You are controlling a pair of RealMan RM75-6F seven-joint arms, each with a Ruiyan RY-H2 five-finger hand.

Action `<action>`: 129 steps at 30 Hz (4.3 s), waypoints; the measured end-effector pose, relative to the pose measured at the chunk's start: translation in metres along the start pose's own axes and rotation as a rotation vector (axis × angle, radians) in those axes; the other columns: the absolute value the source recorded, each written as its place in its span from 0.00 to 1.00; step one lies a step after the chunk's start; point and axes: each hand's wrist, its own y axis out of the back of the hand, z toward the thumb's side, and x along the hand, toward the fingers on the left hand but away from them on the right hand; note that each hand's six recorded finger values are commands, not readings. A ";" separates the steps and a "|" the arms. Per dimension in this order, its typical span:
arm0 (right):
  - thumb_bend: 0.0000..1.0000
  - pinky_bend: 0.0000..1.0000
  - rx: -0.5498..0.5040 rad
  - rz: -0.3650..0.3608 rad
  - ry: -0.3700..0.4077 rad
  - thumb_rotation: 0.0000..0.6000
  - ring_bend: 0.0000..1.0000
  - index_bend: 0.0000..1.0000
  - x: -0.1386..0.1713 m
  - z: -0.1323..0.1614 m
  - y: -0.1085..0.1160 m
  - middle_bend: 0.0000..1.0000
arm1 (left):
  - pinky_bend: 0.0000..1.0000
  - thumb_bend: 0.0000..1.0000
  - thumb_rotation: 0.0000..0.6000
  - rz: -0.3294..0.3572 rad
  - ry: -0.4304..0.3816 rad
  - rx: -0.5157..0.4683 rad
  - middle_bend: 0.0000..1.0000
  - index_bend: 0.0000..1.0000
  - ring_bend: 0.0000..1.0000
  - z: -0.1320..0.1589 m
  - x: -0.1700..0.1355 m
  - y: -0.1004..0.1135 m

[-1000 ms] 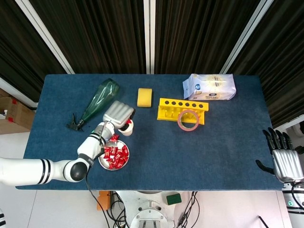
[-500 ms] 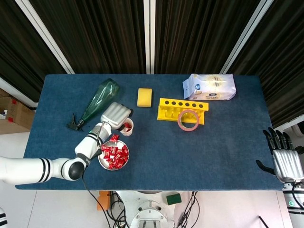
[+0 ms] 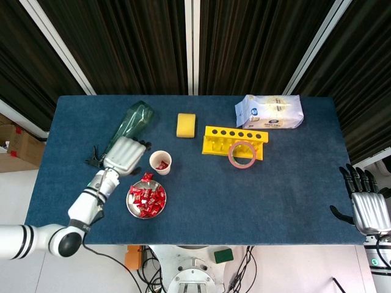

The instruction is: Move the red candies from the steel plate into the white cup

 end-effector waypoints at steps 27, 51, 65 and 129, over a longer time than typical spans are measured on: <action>0.18 0.00 0.003 0.000 0.010 1.00 0.00 0.00 0.002 0.003 -0.002 0.00 | 0.35 0.17 1.00 -0.011 -0.050 -0.101 0.23 0.37 0.16 -0.003 -0.004 -0.108; 0.18 0.00 0.001 0.001 0.005 1.00 0.00 0.00 0.000 0.003 -0.003 0.00 | 0.34 0.25 1.00 -0.006 -0.072 -0.094 0.26 0.41 0.16 0.011 0.013 -0.125; 0.18 0.00 -0.002 -0.003 0.005 1.00 0.00 0.00 0.001 0.002 -0.001 0.00 | 0.34 0.38 1.00 -0.003 -0.070 -0.102 0.27 0.50 0.17 0.016 0.019 -0.127; 0.18 0.00 -0.017 -0.011 -0.004 1.00 0.00 0.00 0.000 -0.003 0.002 0.00 | 0.37 0.23 1.00 0.194 -0.030 -0.192 0.32 0.32 0.20 0.004 -0.022 -0.057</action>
